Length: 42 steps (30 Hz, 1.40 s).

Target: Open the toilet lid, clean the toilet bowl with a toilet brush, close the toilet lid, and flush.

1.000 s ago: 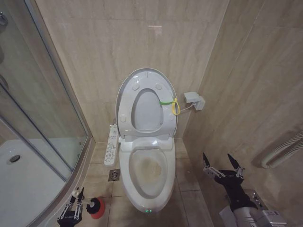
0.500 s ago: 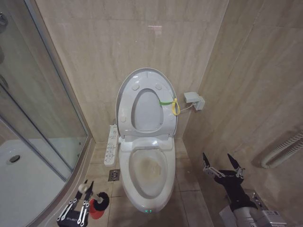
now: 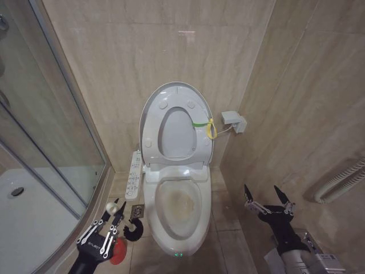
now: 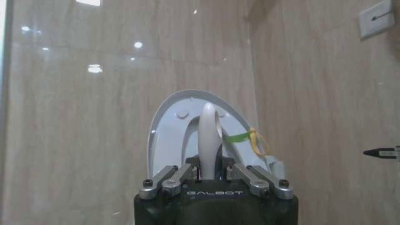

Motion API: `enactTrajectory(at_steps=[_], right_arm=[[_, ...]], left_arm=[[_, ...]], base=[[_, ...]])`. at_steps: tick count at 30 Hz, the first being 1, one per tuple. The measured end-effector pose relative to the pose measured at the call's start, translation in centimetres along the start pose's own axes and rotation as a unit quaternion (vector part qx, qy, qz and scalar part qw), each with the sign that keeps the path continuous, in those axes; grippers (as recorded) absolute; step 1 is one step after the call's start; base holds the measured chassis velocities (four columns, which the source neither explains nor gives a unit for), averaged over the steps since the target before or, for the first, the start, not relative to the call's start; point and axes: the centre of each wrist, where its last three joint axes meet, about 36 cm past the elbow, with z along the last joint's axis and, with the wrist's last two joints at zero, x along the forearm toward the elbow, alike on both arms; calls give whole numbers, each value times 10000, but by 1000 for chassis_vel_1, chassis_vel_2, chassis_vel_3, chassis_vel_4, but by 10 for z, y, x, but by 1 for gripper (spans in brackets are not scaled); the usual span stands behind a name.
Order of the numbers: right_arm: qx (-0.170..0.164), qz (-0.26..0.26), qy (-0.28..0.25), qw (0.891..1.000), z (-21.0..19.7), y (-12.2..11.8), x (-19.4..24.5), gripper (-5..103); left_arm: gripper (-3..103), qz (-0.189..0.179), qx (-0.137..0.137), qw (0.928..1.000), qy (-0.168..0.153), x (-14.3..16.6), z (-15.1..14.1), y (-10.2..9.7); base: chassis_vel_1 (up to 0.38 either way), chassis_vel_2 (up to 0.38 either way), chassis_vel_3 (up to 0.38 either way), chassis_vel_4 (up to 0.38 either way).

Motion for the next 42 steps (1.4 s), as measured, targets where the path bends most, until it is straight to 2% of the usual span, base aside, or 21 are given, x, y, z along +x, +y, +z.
enactTrajectory(at_steps=[1,5,14,17,18,20,25,31,34,42], right_arm=[[0,0,0,10000,0,0,0,100],[0,-1,0,10000,0,0,0,100],[0,0,0,10000,0,0,0,100],[0,0,0,10000,0,0,0,100],[0,0,0,10000,0,0,0,100],[0,0,1,10000,0,0,0,100],[0,0,0,10000,0,0,0,100],[0,-1,0,10000,0,0,0,100],[0,-1,0,10000,0,0,0,100],[0,0,0,10000,0,0,0,100]], left_arm=[[21,0,0,10000,0,0,0,0],[21,249,-92,9993,-248,-20,6,21],[21,481,8,9985,-259,-39,27,55],[21,630,50,9977,-234,-51,41,76],[21,630,50,9977,-234,-51,41,76],[21,767,35,9967,-248,-62,48,93],[21,1029,-19,9941,-347,-85,43,113],[21,1188,-3,9919,-454,-107,45,123],[21,1259,89,9908,-487,-120,53,128],[21,1478,300,9877,-408,-139,76,123]], base=[[0,0,0,0],[0,0,0,0],[0,0,0,0],[0,0,0,0],[0,0,0,0],[0,0,0,0],[0,0,0,0],[0,0,0,0],[0,0,0,0],[0,0,0,0]])
